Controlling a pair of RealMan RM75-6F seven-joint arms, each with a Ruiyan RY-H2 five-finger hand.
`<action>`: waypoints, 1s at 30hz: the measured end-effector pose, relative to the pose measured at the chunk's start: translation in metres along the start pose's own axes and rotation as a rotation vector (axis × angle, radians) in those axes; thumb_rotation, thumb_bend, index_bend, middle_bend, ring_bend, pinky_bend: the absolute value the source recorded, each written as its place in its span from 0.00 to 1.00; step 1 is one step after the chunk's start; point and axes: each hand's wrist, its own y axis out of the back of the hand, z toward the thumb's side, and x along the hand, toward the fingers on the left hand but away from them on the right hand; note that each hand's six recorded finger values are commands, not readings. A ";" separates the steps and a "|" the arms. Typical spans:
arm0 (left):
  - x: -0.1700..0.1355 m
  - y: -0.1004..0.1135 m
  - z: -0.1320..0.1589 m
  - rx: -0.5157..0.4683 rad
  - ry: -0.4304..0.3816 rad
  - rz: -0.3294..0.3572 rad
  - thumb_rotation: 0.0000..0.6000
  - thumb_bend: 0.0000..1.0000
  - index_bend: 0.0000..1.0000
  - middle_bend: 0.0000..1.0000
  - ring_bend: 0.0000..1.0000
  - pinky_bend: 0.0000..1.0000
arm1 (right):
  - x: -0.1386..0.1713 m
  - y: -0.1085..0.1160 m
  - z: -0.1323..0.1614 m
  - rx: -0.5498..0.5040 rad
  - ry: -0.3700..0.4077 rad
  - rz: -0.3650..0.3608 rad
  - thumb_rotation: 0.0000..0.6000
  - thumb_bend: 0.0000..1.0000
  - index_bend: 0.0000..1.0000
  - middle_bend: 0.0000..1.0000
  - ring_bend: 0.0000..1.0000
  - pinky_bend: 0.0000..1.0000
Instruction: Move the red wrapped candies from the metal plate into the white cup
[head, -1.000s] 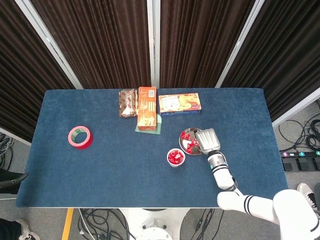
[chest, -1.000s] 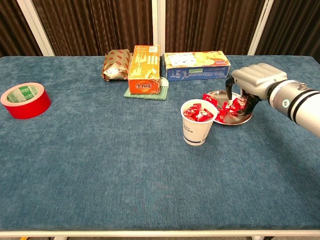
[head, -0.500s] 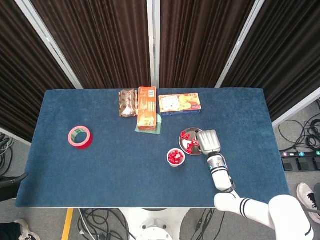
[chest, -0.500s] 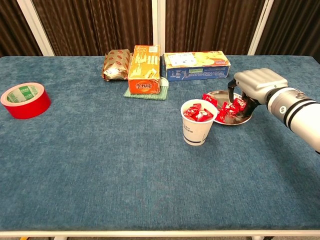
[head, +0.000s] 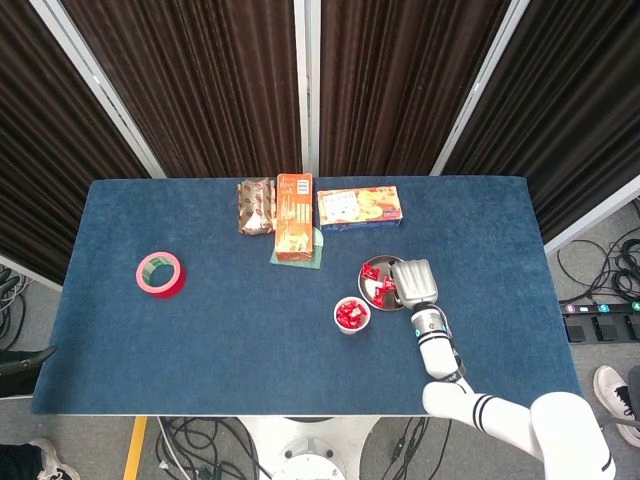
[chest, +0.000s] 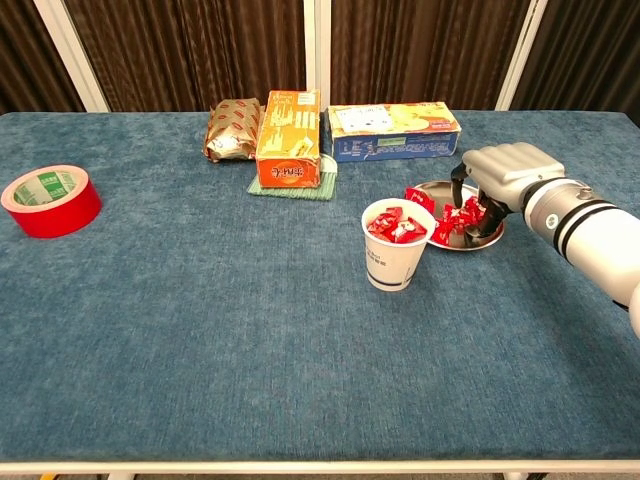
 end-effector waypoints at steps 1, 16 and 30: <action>0.000 0.000 0.000 0.000 0.000 0.000 0.89 0.12 0.13 0.08 0.03 0.11 | 0.000 -0.001 0.000 0.001 0.001 0.003 1.00 0.15 0.45 1.00 1.00 1.00; 0.000 -0.002 -0.002 -0.004 0.004 -0.004 0.89 0.12 0.13 0.08 0.03 0.11 | -0.006 0.000 0.011 0.009 0.023 0.022 1.00 0.18 0.50 1.00 1.00 1.00; 0.000 0.001 -0.001 -0.008 0.002 0.002 0.89 0.12 0.13 0.08 0.03 0.11 | -0.003 0.007 0.014 -0.002 0.037 0.000 1.00 0.23 0.61 1.00 1.00 1.00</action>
